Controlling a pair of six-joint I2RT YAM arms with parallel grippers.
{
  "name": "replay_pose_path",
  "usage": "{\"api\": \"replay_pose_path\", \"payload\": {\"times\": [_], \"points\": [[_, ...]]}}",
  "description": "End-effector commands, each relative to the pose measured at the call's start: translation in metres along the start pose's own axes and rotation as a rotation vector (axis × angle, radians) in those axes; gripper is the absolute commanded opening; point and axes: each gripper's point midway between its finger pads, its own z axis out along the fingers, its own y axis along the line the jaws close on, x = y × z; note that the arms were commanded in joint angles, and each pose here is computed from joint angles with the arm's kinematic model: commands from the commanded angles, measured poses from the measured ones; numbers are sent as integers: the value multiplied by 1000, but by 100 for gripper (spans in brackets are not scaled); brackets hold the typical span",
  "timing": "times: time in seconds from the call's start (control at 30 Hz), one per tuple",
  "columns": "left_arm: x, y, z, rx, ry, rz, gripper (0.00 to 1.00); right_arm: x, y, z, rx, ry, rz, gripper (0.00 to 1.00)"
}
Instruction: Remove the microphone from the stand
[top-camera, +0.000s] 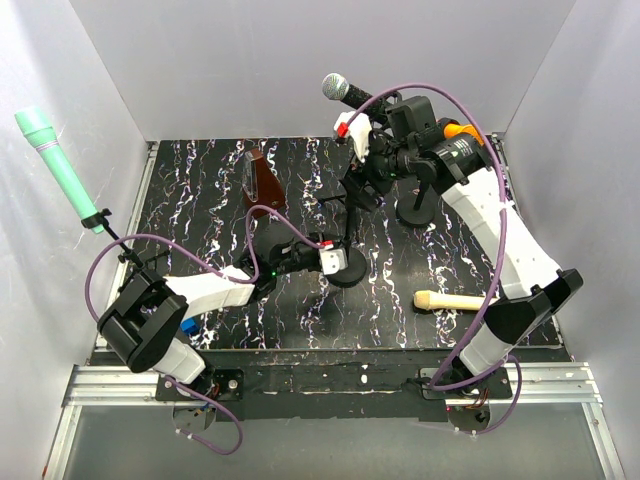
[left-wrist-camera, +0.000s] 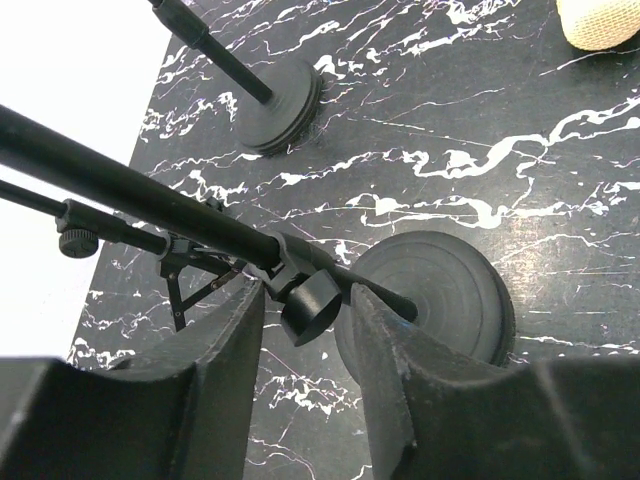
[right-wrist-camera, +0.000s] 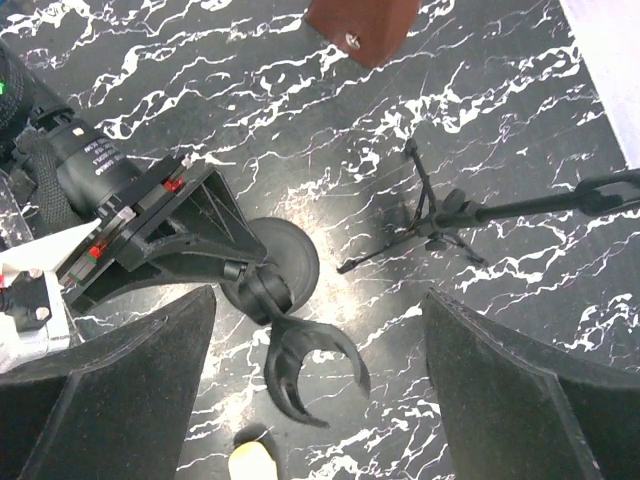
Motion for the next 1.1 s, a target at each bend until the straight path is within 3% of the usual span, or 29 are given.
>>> {"api": "replay_pose_path", "payload": {"times": [0.0, 0.1, 0.23, 0.4, 0.53, 0.8, 0.97, 1.07], "points": [[-9, 5, 4, 5, -19, 21, 35, 16, 5, -4, -15, 59, 57, 91], [-7, 10, 3, -19, -6, 26, 25, 22, 7, -4, -18, 72, 66, 91], [-7, 14, 2, -40, -2, 14, 0, 29, 7, -3, -14, 99, 74, 91], [-9, 22, -2, -90, 12, -44, 0, 36, 13, -2, -44, 131, 124, 91], [-2, 31, -7, -134, 47, -190, 0, 36, 17, -6, -62, 140, 148, 91], [24, 40, -24, -138, 99, -793, 0, 39, 25, -7, -86, 139, 160, 87], [11, 26, -30, -46, 66, -825, 0, 33, 26, -4, -98, 110, 165, 82], [9, 14, -28, 29, 73, -898, 0, 27, 26, -4, -100, 70, 155, 88]]}}
